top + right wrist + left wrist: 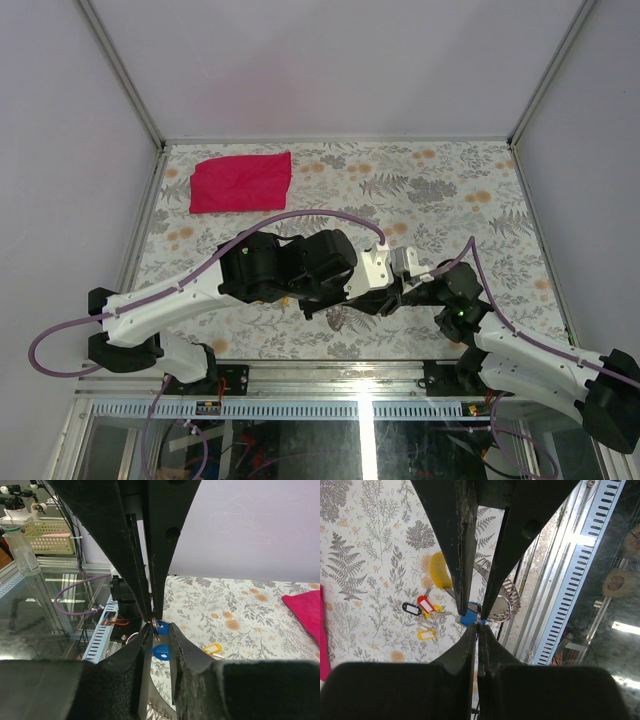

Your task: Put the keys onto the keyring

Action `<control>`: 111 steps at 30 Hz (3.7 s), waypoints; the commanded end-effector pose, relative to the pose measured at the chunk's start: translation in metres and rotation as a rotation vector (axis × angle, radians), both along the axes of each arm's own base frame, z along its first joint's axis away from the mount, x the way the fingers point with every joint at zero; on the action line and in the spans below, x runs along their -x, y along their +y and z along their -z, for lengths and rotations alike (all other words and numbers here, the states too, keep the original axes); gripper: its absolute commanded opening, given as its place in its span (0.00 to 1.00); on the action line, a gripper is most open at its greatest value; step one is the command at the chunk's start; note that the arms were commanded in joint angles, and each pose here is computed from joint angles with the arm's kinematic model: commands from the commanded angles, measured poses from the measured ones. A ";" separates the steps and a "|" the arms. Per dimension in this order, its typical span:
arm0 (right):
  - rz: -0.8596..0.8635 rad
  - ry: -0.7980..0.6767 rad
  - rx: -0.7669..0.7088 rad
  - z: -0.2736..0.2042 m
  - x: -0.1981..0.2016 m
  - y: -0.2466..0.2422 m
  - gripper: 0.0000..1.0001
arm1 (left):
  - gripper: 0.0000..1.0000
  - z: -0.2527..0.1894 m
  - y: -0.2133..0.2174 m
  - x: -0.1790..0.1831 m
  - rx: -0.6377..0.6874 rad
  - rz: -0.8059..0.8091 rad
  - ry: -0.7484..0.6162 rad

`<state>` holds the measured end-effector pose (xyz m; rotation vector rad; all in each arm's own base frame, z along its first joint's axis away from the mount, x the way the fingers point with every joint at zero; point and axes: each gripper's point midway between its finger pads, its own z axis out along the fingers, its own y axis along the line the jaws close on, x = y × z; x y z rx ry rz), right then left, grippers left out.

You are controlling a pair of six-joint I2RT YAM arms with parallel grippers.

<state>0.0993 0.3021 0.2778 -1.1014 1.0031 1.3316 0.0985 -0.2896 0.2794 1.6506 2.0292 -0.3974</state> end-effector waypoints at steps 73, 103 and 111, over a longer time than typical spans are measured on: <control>-0.090 -0.074 -0.388 -0.134 0.040 -0.037 0.00 | 0.15 -0.125 -0.022 0.044 1.101 0.113 -0.018; -0.128 -0.082 -0.382 -0.133 0.048 -0.039 0.00 | 0.11 -0.130 -0.027 0.039 1.108 0.104 -0.045; -0.131 -0.074 -0.372 -0.129 0.048 -0.038 0.00 | 0.02 -0.133 -0.030 0.041 1.109 0.118 -0.042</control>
